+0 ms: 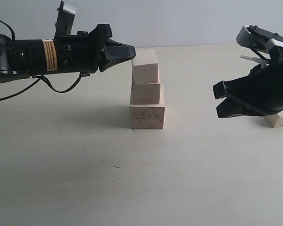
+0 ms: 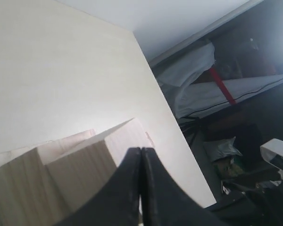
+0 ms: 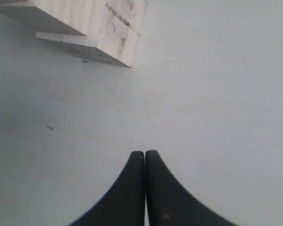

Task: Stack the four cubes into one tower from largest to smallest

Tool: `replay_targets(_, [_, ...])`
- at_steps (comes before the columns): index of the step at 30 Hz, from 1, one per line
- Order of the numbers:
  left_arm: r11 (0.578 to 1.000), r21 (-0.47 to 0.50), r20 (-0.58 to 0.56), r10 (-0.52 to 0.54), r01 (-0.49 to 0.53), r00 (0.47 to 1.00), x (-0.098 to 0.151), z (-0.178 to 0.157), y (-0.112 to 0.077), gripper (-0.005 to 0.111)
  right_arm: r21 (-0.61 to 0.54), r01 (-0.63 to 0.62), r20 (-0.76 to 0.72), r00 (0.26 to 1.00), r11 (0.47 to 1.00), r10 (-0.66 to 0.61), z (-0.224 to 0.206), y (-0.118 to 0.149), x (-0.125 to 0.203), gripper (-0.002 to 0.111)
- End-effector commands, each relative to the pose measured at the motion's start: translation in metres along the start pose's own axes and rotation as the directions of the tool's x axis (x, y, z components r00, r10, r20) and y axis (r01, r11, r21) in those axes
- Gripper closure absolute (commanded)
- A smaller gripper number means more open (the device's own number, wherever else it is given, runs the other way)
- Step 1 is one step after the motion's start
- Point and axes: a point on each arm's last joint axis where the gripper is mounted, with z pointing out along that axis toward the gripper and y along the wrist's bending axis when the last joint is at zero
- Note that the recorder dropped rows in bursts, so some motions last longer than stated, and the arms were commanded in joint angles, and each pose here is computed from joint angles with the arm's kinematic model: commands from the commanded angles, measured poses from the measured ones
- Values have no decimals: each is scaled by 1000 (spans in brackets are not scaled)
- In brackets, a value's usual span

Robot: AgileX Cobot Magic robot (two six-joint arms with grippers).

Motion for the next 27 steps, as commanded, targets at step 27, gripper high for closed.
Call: replay_targets(27, [994, -105, -41, 27, -31, 999, 5, 1, 16, 107, -394, -19, 170, 981, 919, 93, 4, 36, -76, 108])
